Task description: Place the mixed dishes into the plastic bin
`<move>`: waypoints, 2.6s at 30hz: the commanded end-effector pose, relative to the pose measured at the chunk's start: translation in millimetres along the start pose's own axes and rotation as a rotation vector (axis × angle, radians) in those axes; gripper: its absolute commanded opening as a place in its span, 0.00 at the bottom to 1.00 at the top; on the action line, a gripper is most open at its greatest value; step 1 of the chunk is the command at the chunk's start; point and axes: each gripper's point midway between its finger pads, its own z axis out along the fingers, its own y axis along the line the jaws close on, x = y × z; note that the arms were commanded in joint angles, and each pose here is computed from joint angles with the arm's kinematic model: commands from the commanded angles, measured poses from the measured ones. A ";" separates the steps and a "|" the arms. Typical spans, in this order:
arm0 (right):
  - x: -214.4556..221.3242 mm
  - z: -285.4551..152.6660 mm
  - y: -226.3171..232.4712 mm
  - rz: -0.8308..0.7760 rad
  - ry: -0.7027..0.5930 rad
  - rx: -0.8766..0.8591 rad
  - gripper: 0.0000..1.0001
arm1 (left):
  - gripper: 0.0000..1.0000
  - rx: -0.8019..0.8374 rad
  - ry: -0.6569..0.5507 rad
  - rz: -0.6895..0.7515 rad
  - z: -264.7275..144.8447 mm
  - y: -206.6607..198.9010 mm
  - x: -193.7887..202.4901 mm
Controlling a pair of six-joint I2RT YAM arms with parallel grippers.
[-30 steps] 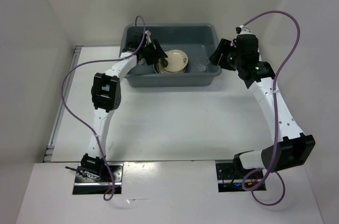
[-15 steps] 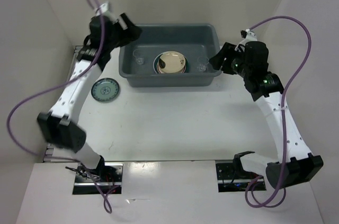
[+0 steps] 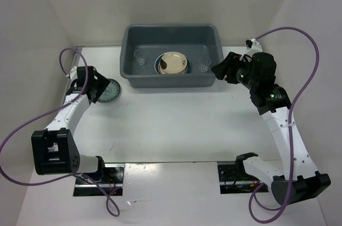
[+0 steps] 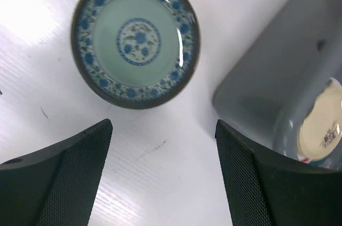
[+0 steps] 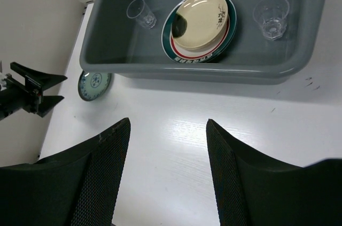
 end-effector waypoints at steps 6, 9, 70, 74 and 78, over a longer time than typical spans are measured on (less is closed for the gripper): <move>-12.1 -18.5 8.9 -0.022 -0.052 -0.015 0.65 | 0.85 -0.121 -0.052 -0.229 29.1 37.7 0.5; -10.8 -18.6 6.5 -0.020 -0.048 -0.003 0.65 | 0.84 -0.193 -0.037 -0.283 42.8 55.6 6.0; -13.1 5.0 -24.7 -0.022 -0.027 0.145 0.65 | 0.00 0.717 0.376 0.205 62.5 -314.8 100.8; -9.5 11.8 -29.6 -0.010 -0.012 0.163 0.65 | 0.00 0.679 0.408 0.226 88.1 -314.5 126.9; -10.3 14.4 -37.1 -0.005 -0.014 0.192 0.65 | 0.00 0.662 0.421 0.223 101.1 -316.6 138.6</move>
